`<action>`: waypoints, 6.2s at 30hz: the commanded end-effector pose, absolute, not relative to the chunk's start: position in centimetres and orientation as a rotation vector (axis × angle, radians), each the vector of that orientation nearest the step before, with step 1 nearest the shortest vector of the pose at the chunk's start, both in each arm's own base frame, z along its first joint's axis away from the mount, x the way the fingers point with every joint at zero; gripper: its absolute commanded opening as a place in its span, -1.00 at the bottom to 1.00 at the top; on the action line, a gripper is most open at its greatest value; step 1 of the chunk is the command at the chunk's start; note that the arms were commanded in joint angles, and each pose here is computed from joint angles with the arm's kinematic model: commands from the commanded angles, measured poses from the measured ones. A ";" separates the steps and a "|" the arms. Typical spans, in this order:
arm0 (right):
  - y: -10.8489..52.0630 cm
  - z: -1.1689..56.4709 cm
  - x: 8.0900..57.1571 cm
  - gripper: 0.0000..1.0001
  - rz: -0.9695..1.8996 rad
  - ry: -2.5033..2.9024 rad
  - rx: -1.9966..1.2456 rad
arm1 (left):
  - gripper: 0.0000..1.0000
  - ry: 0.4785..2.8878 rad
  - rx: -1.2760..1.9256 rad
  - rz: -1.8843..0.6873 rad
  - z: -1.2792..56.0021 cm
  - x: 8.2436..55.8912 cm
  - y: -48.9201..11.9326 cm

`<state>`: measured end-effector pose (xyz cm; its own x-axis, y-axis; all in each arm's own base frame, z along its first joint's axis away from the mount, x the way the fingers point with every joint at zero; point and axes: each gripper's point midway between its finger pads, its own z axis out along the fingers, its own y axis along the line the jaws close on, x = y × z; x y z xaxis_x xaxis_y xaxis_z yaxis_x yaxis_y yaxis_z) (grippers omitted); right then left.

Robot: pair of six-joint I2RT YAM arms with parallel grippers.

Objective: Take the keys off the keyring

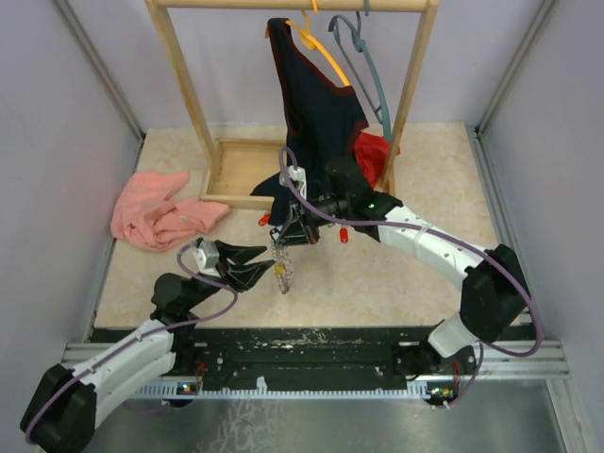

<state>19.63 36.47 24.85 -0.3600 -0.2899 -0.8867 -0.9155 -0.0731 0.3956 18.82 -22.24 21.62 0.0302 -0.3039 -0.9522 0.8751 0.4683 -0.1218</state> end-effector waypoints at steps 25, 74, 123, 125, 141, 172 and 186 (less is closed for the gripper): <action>36.1 28.1 18.8 -1.00 1.477 1.495 -1.346 | -0.05 1.177 0.782 -0.986 20.5 19.2 -24.4; 36.0 28.1 18.8 -1.00 1.472 1.490 -1.352 | -0.36 1.225 0.800 -1.036 20.4 19.4 -25.5; 35.6 28.5 18.0 -1.00 1.487 1.449 -1.395 | -0.82 1.180 0.828 -1.184 21.5 16.9 -26.0; 35.6 28.5 18.0 -1.00 1.487 1.449 -1.396 | -0.84 1.185 0.823 -1.184 21.3 16.9 -25.9; 35.5 27.6 18.7 -1.00 1.415 1.459 -1.410 | -1.00 1.262 0.732 -1.264 21.3 16.2 -25.4; 35.0 21.7 21.1 -1.00 1.138 1.400 -1.546 | -1.00 1.807 0.472 -1.525 17.5 16.0 -26.2; 35.0 20.4 21.0 -1.00 1.127 1.381 -1.585 | -1.00 1.859 0.447 -1.641 17.4 15.0 -26.5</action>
